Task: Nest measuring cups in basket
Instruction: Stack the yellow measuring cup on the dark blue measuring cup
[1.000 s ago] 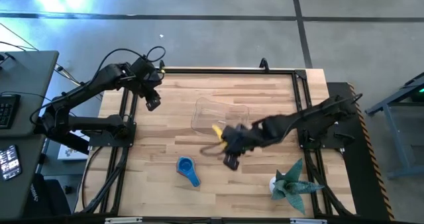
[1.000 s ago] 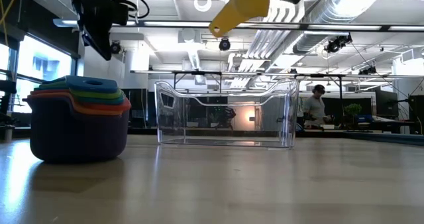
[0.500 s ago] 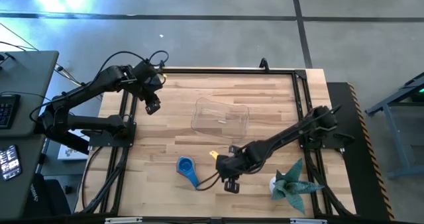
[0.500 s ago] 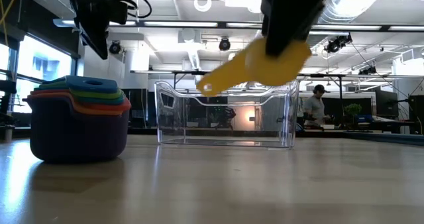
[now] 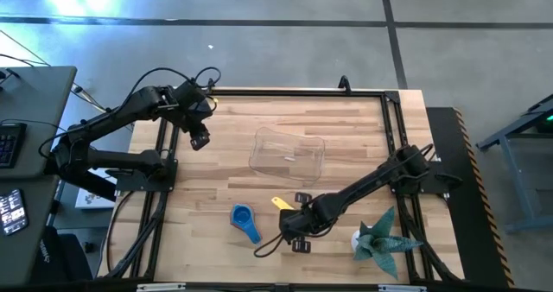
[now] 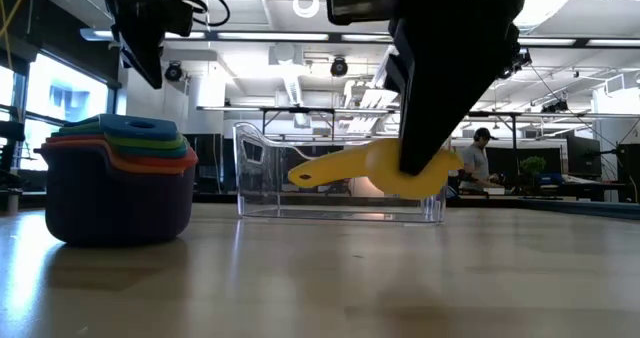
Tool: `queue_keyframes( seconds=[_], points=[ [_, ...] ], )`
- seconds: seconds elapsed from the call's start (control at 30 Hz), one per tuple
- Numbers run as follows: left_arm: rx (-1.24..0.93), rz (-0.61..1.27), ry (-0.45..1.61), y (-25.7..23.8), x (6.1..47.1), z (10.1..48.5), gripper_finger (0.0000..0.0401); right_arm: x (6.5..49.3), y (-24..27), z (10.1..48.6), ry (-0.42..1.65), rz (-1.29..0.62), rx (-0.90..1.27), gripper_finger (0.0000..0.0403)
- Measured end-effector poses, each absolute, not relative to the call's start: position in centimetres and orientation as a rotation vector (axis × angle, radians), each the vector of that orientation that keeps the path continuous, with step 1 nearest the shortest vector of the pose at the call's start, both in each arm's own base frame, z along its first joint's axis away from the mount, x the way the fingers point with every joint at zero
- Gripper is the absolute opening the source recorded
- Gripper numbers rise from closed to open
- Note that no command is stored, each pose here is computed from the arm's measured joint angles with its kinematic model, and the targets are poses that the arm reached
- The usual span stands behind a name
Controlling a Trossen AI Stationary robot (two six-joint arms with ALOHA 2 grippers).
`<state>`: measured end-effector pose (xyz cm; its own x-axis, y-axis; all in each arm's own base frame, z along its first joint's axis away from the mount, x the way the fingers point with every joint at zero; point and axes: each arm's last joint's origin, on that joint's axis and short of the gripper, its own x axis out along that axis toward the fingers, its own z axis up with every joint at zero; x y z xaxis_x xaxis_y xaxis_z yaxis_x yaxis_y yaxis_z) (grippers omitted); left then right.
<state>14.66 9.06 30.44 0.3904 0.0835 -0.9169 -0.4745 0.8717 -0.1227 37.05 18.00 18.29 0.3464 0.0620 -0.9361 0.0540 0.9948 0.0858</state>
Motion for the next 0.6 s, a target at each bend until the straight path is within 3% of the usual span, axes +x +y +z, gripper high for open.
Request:
queue_keyframes(
  seconds=[0.6],
  points=[
    [-0.411, 0.376, 1.118, 9.1, 14.7, 30.4, 0.006, 37.0, 18.1, 16.7, 1.295, 0.027, 0.086, 0.0]
  ],
)
